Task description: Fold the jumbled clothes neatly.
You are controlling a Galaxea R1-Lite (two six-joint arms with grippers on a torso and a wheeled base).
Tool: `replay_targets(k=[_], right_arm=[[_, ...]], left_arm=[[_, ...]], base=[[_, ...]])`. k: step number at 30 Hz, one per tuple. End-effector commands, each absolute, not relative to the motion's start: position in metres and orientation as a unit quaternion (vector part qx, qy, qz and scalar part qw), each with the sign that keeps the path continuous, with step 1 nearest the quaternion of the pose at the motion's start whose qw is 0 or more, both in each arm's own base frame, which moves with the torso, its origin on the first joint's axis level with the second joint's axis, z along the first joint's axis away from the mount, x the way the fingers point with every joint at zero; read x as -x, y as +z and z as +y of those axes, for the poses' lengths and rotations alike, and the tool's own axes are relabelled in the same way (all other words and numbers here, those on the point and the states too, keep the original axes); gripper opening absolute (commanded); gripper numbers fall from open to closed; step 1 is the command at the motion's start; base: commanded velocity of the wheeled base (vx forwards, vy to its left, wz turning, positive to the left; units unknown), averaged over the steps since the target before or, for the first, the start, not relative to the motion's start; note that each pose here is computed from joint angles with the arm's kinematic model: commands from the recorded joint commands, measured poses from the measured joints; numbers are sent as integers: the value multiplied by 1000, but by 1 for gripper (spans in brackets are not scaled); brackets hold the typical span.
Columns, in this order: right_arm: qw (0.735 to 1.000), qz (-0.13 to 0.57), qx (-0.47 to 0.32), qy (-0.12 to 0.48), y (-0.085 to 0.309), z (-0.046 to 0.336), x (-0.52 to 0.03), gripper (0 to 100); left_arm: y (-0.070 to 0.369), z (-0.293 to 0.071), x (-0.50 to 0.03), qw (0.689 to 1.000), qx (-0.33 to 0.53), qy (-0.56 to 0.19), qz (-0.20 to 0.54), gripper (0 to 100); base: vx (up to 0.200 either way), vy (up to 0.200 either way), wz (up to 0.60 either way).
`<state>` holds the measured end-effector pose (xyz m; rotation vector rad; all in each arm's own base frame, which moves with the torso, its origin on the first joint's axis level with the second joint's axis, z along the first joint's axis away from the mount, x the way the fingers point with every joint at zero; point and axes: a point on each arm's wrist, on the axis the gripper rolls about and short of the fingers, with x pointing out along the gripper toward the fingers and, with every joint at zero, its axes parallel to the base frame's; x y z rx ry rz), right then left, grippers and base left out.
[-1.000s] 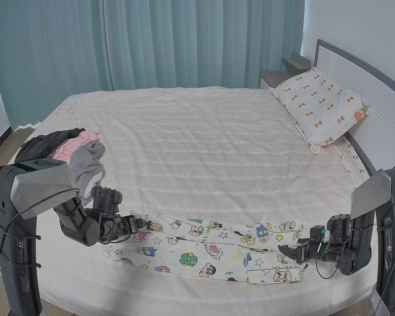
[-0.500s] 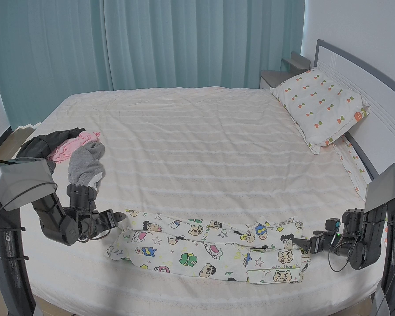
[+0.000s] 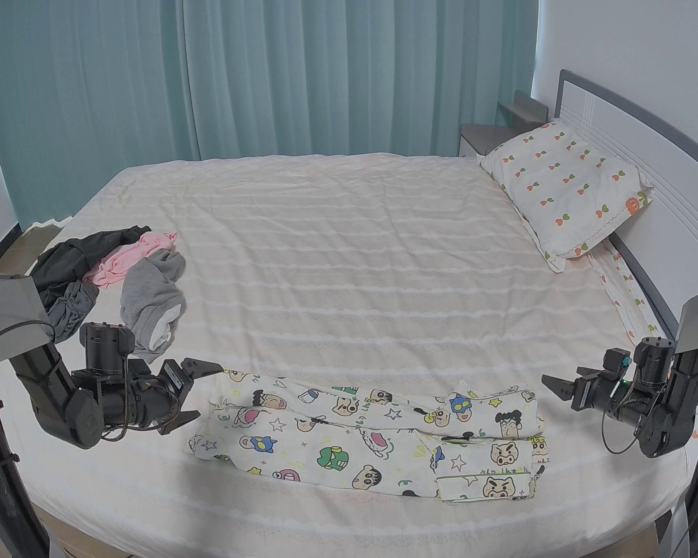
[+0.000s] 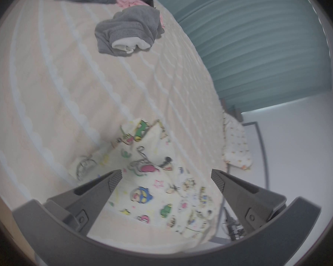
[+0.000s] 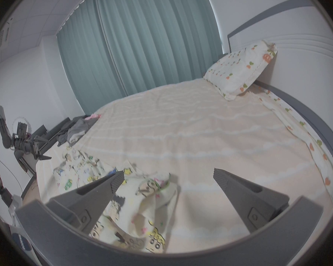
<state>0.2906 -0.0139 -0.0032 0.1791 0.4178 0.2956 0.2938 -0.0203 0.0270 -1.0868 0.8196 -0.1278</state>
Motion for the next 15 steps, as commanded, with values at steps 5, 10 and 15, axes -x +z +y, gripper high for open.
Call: replay_targets(k=[5,10,15], right_arm=[[922,235,-205,231,11,70,-316,100],[891,307,-254,219,-15,85,-325,100],[875,358,-258,198,-40,83,-326,100]], left_arm=[[25,-22,-263,771,517,-125,350,100],[18,-25,-260,776,511,-137,342,100],[14,-27,-257,784,498,-141,344,100]], base=[[0,0,0],[0,0,0],[0,0,0]])
